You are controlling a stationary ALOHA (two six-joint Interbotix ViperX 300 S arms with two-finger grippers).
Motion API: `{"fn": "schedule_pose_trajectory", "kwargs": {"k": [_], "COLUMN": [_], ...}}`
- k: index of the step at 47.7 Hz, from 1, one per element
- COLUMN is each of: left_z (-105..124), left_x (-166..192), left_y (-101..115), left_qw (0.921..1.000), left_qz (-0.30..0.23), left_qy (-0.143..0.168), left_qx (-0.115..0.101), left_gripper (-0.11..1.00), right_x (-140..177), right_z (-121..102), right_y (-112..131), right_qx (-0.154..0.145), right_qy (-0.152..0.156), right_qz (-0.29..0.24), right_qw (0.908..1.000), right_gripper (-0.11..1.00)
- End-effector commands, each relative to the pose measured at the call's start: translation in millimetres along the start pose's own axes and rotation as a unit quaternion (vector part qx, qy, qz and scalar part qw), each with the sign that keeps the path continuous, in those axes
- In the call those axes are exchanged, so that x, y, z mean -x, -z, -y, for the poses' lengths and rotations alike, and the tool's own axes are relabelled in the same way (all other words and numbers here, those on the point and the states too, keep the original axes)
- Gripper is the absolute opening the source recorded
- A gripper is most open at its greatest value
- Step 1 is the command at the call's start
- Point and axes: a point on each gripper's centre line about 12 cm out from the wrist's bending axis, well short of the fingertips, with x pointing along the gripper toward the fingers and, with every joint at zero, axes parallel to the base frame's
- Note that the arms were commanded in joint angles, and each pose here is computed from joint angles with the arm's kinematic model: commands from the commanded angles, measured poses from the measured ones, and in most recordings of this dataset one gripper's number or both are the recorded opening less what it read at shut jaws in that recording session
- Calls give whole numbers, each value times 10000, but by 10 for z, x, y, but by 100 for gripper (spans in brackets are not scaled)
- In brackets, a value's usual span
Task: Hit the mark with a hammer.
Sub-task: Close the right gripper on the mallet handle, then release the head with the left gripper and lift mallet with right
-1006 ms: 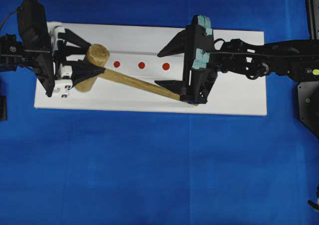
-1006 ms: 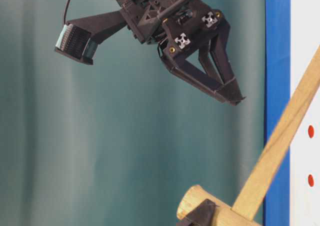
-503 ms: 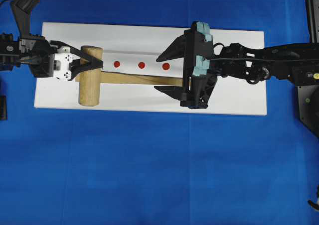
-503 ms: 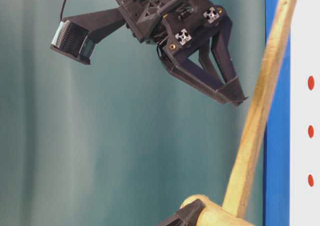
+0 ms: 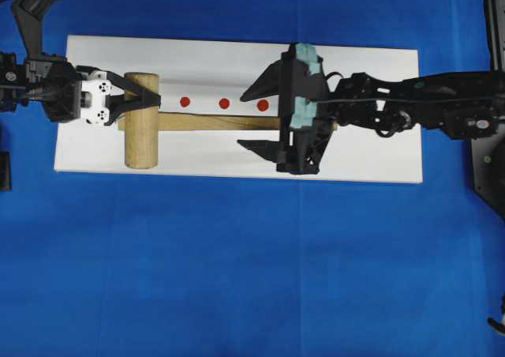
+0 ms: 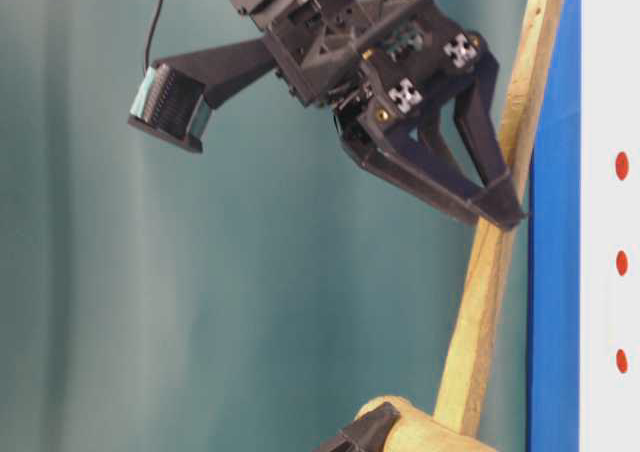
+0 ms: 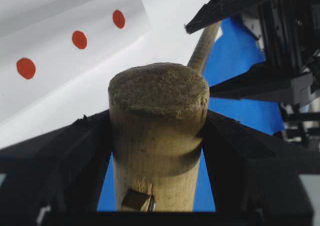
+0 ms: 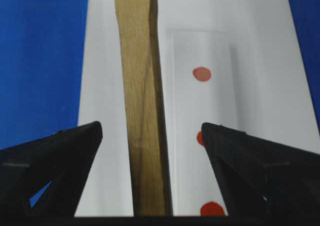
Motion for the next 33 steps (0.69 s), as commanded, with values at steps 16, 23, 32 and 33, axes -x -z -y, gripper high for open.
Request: {"fn": "schedule_pose_trajectory", "kwargs": {"k": [16,23,32,33], "left_z": [147,166,171,176], "left_x": [74,83,66,63], "left_y": [-31,-27,-24,-22], "left_qw": [9994,9993,9993,9993], "left_qz": [70,64,50,43], "left_qy": [298,335,324,328], "left_qx": [159,135,185,182], "left_gripper": [50,50,50,50], "right_x": [-58,-57,-55,-55], "right_z": [-31,-41,-78,-83], "right_y": [-122,-117,-115,-117], "right_qx": [364,372,395,406], "right_qy": [-53,-58,-94,-97], "right_qz": [89,94,99,106], "right_qw": [9993,9992,9991,9991], "right_gripper": [13,8,8,8]}}
